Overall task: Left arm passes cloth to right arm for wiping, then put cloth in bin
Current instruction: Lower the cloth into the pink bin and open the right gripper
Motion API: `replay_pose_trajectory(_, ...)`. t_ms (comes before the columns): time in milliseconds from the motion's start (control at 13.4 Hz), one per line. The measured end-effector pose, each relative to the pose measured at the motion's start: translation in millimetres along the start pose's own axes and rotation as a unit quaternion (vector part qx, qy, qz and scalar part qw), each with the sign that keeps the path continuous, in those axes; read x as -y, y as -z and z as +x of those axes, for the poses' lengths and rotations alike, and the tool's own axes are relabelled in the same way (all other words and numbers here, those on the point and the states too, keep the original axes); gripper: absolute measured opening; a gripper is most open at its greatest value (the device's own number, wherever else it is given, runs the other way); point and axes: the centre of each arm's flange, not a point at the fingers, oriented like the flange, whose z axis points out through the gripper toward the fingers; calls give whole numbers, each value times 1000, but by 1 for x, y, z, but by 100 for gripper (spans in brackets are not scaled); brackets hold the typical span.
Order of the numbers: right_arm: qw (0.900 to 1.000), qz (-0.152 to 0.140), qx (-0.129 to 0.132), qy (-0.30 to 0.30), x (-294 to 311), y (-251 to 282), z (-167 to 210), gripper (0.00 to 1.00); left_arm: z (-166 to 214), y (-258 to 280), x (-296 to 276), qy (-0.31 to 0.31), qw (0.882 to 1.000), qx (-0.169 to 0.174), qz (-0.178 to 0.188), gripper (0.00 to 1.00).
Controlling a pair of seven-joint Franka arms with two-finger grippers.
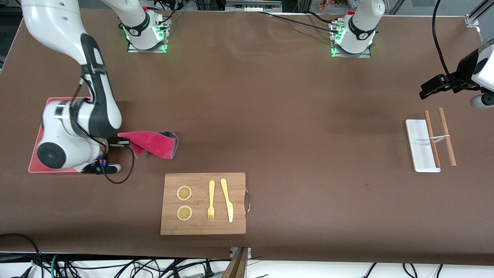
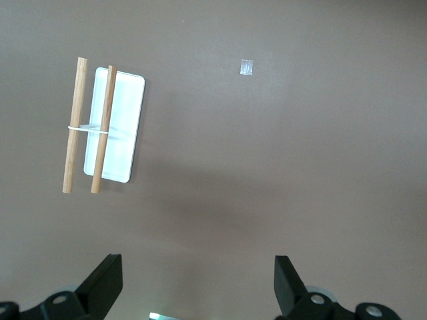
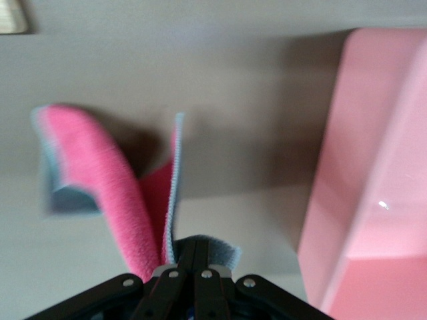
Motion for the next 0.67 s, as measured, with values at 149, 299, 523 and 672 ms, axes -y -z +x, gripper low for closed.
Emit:
replay_pose_trajectory(149, 1000, -4, -2, 19, -18, 43, -28, 1, -2, 1, -6, -5, 1000, -1, 0, 100)
replay_pose_trajectory(299, 999, -1, 0, 48, -43, 81, -56, 1, -4, 2, -11, -10, 1000, -2, 0, 100)
replay_pose_trajectory(523, 997, -10, 4, 72, -87, 119, -86, 1, -4, 2, -11, -11, 1000, -2, 0, 100)
replay_pose_trajectory(672, 995, -31, 9, 99, -113, 131, -97, 1, -4, 2, -11, -11, 1000, -2, 0, 100)
